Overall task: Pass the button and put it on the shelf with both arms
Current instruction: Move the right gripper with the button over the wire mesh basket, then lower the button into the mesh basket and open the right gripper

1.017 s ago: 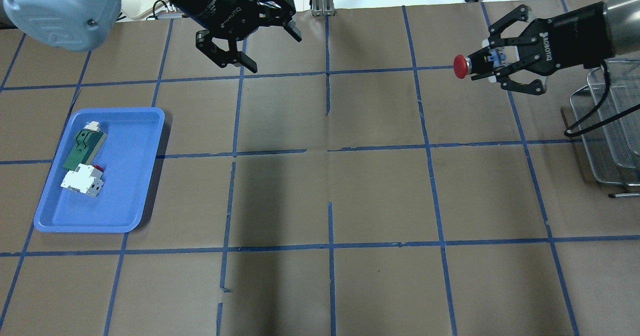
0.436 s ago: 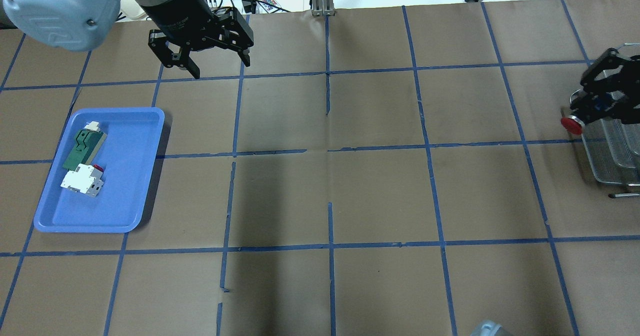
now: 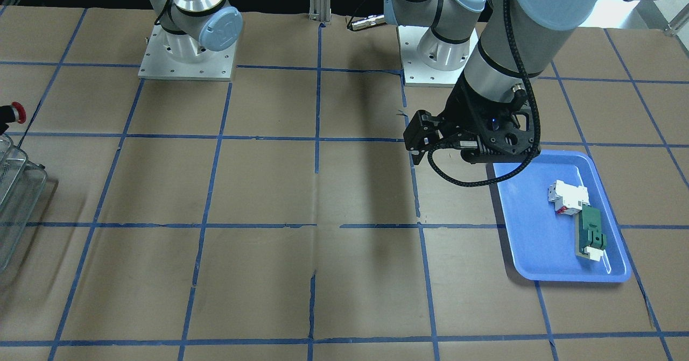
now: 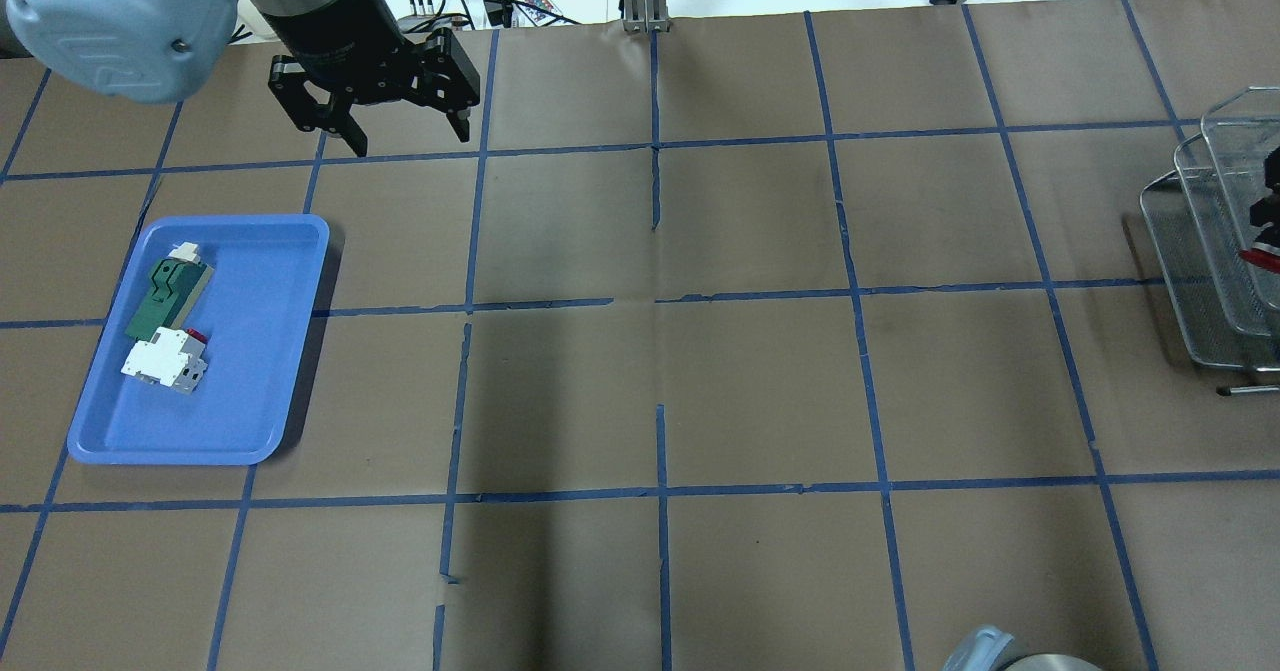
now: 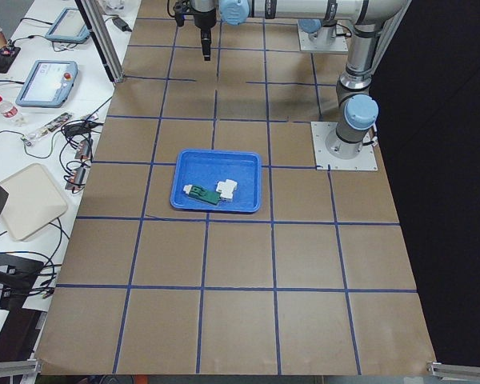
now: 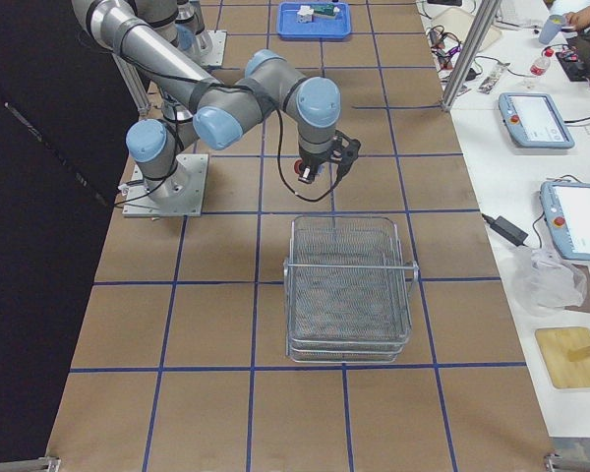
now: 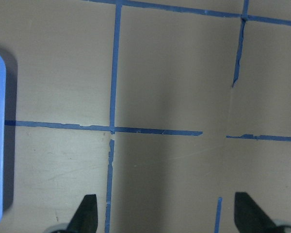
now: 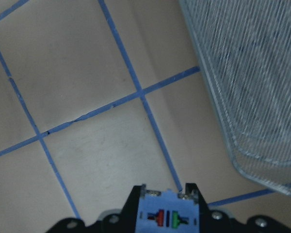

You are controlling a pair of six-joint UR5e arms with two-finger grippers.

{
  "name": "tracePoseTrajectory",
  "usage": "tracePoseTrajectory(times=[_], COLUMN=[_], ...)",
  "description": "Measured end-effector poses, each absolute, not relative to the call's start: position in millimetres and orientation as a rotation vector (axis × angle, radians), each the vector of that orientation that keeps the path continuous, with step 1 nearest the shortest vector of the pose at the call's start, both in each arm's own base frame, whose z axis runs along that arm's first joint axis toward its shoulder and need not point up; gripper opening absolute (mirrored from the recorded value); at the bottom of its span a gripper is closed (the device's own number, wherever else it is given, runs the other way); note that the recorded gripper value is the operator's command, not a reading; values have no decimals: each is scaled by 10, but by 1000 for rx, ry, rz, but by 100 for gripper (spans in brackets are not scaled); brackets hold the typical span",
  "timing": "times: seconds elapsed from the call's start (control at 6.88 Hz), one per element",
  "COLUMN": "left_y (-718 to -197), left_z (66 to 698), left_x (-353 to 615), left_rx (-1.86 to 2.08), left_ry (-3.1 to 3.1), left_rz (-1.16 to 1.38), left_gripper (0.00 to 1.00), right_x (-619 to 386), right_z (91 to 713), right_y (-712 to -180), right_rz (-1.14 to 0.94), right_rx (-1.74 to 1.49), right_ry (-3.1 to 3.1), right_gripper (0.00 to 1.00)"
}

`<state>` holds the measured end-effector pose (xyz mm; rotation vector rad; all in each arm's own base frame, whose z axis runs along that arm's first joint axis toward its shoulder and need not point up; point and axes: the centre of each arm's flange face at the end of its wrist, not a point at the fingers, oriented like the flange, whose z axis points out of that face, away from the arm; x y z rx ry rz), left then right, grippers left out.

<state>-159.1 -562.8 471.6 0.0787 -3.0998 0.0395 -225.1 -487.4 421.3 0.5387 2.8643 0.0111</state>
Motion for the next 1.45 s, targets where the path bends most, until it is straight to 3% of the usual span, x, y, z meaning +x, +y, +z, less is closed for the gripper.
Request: tracePoseTrajectory(times=[0.44, 0.58, 0.73, 0.87, 1.16, 1.45], left_y=[-5647, -5645, -5641, -5640, -5638, -5636], left_z=[4779, 4788, 4793, 4795, 4796, 4798], left_x=[-1366, -1337, -1322, -1318, -1314, -1313], left_rx=[54, 53, 43, 35, 26, 23], left_ry=[-3138, -3141, -3143, -3144, -3146, -3146], left_rz=[62, 64, 64, 64, 62, 62], left_gripper=[100, 100, 100, 100, 100, 100], right_x=[-2843, -2935, -2983, -3024, -3116, -3149], right_z=[4033, 3923, 3844, 3763, 3655, 3630], right_y=[-5377, -5452, -5488, -5512, -5529, -5523], right_rz=[48, 66, 81, 102, 146, 169], right_rx=[362, 314, 291, 283, 278, 278], right_ry=[2972, 2988, 2997, 3005, 3048, 3068], right_gripper=[19, 29, 53, 69, 92, 100])
